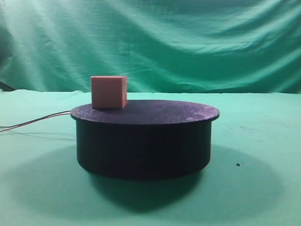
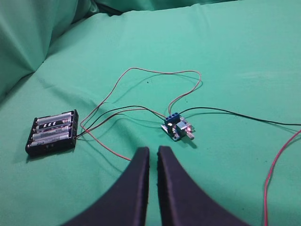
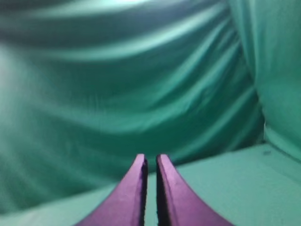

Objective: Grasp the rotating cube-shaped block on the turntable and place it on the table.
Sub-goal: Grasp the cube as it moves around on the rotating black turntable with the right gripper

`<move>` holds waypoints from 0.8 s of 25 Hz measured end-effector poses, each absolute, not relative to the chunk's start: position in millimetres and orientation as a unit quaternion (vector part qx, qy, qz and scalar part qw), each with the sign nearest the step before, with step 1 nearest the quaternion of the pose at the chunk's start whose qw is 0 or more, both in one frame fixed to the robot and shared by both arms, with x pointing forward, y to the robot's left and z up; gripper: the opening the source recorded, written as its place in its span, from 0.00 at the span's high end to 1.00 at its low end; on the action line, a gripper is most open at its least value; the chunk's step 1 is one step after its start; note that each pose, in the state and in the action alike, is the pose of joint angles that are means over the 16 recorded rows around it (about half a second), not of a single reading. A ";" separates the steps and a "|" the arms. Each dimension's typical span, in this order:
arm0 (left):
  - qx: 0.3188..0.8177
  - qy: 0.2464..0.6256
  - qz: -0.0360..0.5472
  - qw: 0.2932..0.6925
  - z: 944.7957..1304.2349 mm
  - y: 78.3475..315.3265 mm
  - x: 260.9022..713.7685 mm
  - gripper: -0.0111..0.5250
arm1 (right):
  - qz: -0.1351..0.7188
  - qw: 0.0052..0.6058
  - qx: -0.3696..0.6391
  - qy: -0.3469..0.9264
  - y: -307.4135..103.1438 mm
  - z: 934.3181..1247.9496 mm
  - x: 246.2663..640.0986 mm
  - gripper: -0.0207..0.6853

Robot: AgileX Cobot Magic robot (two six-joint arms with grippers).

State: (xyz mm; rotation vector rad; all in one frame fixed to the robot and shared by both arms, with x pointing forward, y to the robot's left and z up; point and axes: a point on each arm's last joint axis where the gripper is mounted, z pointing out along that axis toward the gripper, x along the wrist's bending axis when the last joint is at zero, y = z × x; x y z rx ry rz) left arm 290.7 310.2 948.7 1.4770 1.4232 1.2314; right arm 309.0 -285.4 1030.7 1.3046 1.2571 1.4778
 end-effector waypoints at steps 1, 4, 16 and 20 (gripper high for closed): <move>0.575 0.554 0.479 0.366 948.7 310.2 290.7 0.98 | 0.569 0.376 0.519 0.515 -282.8 1031.9 312.8 0.90; 0.575 0.554 0.479 0.366 948.7 310.2 290.7 0.98 | 0.526 0.320 0.537 0.577 -274.7 1031.7 325.4 0.90; 0.575 0.554 0.479 0.366 948.7 310.2 290.7 0.98 | 0.369 0.115 0.565 0.729 -244.2 1011.1 371.0 0.95; 0.575 0.554 0.479 0.366 948.7 310.2 290.7 0.98 | 0.318 0.078 0.542 0.774 -226.0 1011.2 383.8 0.97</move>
